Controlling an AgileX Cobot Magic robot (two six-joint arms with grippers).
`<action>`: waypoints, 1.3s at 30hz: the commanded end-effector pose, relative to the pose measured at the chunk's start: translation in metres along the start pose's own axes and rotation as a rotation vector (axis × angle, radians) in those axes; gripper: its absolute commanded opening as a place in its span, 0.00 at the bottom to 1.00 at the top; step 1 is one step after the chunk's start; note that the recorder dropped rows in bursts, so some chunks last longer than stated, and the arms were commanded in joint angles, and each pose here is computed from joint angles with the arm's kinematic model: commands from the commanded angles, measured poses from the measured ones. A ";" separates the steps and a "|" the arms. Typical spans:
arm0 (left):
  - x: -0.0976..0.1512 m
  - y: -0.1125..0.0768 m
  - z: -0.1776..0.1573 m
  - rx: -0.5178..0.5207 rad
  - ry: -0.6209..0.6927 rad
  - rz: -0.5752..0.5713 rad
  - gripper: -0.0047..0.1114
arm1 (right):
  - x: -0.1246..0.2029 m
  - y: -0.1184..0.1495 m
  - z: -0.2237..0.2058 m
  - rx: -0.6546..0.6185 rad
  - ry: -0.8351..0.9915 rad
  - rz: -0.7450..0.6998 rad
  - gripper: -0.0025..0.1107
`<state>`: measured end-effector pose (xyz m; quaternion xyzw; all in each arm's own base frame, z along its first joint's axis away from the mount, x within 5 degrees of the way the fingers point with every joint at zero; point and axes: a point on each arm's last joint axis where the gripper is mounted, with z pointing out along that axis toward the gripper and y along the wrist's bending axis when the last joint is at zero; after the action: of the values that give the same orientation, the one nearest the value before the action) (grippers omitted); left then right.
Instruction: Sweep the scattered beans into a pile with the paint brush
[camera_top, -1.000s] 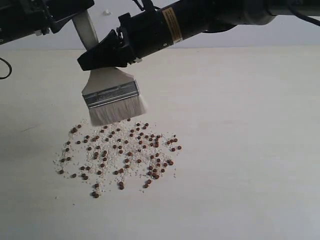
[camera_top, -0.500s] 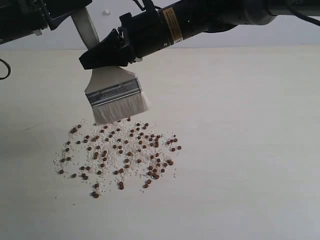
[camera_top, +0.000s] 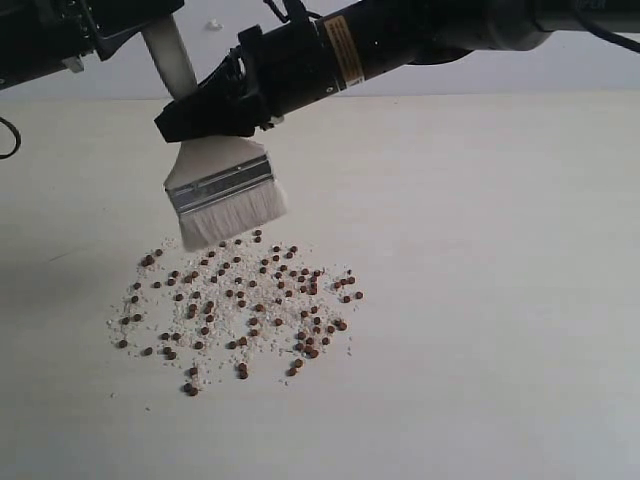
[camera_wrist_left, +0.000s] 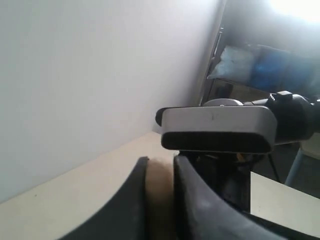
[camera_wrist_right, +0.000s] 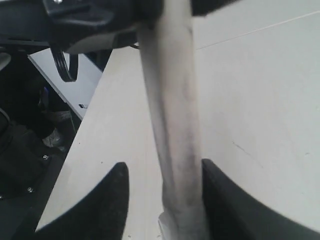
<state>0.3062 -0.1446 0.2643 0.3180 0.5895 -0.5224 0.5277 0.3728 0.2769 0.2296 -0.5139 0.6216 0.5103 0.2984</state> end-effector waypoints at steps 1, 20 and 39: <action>-0.001 0.003 0.000 -0.037 0.011 0.008 0.04 | -0.010 0.006 -0.004 -0.030 -0.050 -0.021 0.51; -0.001 0.002 0.000 -0.033 0.019 0.011 0.04 | -0.022 0.006 -0.005 -0.023 -0.181 -0.097 0.48; 0.001 0.002 0.000 -0.023 0.037 0.025 0.04 | -0.022 0.006 -0.004 -0.026 -0.180 -0.088 0.17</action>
<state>0.3052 -0.1452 0.2608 0.3317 0.5983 -0.5135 0.5180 0.3774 0.2806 0.2423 -0.4944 0.5802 0.5339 0.3659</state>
